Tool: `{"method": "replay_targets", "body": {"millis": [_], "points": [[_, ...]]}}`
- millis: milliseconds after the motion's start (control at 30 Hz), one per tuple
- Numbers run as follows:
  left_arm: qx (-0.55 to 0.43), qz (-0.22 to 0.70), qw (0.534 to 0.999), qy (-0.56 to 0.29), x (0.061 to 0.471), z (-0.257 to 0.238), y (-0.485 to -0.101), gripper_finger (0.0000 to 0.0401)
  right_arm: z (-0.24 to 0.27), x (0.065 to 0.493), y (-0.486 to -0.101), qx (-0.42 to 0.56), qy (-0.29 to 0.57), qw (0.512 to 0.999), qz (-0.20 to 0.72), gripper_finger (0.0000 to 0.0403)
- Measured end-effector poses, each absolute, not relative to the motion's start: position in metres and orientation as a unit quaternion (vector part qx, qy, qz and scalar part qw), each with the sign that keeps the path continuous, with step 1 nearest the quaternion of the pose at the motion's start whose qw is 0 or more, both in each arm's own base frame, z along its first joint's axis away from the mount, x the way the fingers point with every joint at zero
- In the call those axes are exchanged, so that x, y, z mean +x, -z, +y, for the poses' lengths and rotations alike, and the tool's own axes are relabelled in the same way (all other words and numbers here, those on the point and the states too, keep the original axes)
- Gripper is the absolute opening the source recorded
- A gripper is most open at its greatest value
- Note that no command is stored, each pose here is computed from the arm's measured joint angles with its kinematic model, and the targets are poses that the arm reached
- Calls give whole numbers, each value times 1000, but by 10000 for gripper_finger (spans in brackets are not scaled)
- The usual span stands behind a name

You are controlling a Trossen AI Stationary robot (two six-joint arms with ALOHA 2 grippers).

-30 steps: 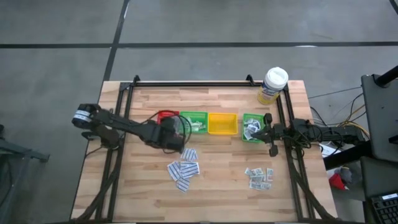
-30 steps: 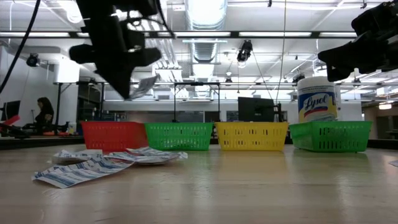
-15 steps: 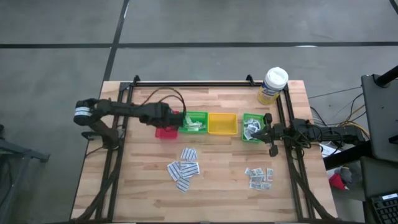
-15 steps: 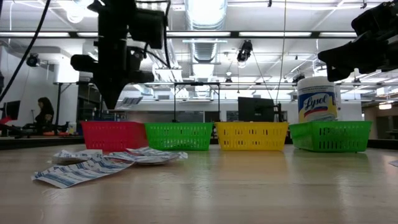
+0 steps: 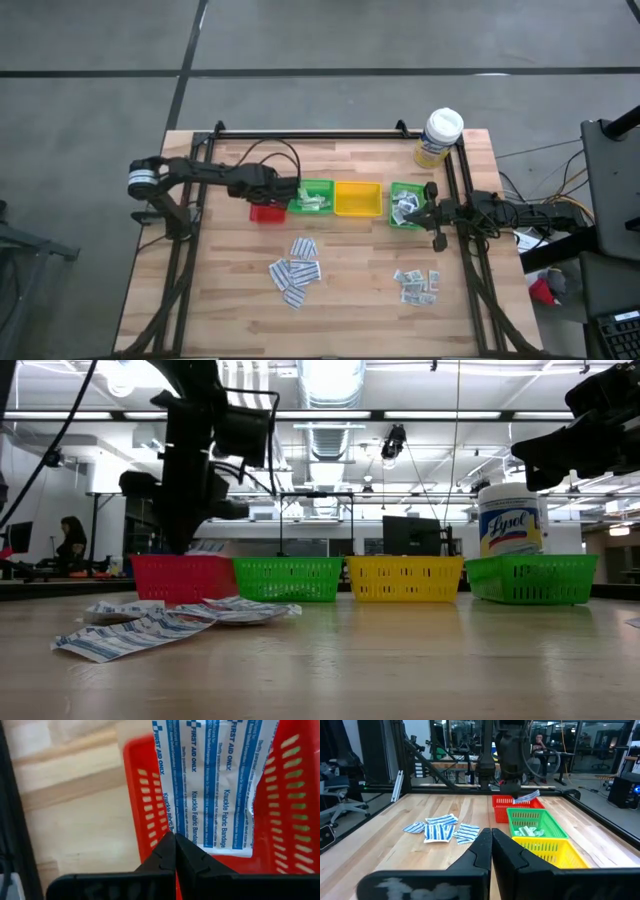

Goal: Pick & Place First Aid Supplies
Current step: Put the blue bandage into the red bin

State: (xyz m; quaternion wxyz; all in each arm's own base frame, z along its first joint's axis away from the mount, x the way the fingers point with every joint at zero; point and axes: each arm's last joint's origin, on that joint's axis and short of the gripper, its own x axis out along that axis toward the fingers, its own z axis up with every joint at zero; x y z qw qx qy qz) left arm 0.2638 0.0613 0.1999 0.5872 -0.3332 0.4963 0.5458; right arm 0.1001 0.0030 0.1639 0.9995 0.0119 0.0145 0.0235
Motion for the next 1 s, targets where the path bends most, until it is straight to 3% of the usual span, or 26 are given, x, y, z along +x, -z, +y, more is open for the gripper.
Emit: {"method": "replay_targets", "body": {"millis": [767,1000], "points": [[-331,501,607,-520,264,64,-178,1,3,100,-164,12,-24,1000,14,8],[-329,502,610,-517,264,64,-178,33,3,100,-164,12,-24,1000,14,8]]}}
